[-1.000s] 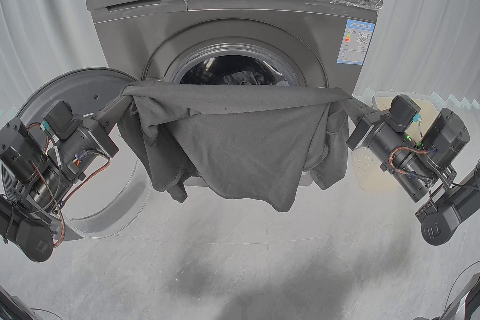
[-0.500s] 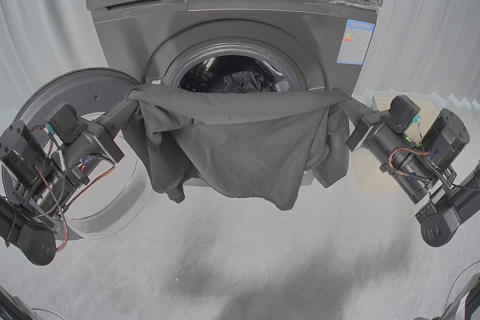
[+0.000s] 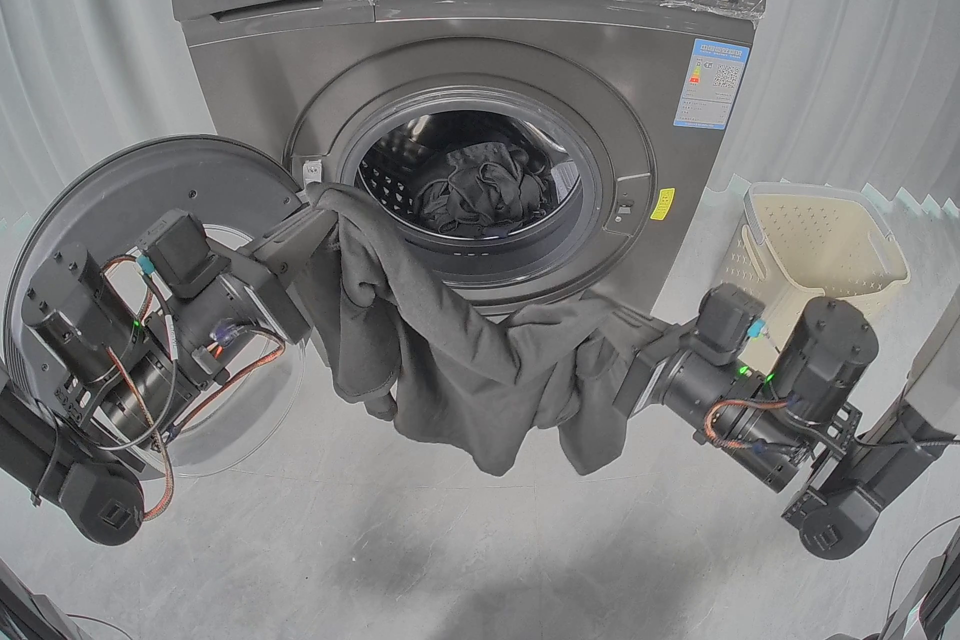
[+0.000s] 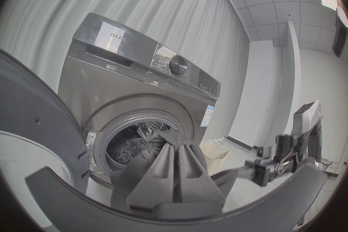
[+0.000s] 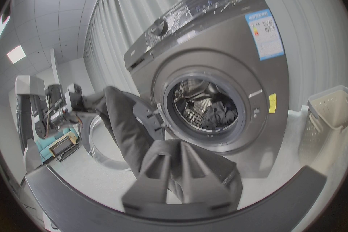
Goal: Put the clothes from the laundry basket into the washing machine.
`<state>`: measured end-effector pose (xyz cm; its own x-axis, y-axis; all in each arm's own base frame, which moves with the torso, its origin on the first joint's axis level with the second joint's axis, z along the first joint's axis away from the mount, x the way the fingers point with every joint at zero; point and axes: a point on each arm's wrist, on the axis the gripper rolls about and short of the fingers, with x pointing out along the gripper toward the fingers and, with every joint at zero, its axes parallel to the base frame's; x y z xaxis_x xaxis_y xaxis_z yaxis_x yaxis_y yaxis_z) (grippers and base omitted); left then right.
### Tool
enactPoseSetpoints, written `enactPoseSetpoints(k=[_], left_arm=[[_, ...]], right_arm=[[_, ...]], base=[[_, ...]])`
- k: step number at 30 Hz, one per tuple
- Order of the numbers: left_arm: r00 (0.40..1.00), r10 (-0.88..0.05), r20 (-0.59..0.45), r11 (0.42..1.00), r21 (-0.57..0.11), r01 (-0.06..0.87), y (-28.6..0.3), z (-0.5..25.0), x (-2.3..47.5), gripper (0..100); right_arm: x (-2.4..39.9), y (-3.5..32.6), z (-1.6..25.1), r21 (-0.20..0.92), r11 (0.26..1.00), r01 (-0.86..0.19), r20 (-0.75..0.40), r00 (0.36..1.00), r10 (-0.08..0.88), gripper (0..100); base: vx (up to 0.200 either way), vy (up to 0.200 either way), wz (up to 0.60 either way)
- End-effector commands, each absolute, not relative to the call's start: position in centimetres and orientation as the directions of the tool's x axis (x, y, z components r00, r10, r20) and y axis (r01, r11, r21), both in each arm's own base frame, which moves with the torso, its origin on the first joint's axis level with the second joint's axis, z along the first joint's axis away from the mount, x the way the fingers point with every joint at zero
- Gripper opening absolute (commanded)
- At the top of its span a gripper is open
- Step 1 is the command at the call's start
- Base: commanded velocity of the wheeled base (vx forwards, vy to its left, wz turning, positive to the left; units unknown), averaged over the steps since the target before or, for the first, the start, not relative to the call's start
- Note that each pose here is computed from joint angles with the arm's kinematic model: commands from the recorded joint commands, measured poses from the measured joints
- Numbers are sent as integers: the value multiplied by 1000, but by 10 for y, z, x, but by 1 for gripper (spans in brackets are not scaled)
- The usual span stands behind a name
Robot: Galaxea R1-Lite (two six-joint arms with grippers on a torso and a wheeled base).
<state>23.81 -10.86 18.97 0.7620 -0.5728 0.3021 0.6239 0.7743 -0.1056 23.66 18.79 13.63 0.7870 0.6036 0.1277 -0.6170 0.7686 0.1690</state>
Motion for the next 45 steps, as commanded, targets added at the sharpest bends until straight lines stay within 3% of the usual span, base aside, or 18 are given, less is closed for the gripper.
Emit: enactPoseSetpoints(k=[1,7,22,45], left_arm=[[744,-587,318,758,-105,643,-118,193,236,0],[741,-591,319,754,-108,648,-123,193,233,0],[733,-595,329,747,-109,656,-130,196,230,0],[729,-601,328,745,-100,660,-131,195,228,0]], right_arm=[[240,202,100,171,768,-618,6,780,626,100],[228,210,66,179,766,-618,-127,757,641,100],[219,234,22,177,730,-660,-250,688,682,100],[287,313,40,170,677,-717,78,694,716,100]], base=[[0,0,0],[0,0,0],[0,0,0],[0,0,0]])
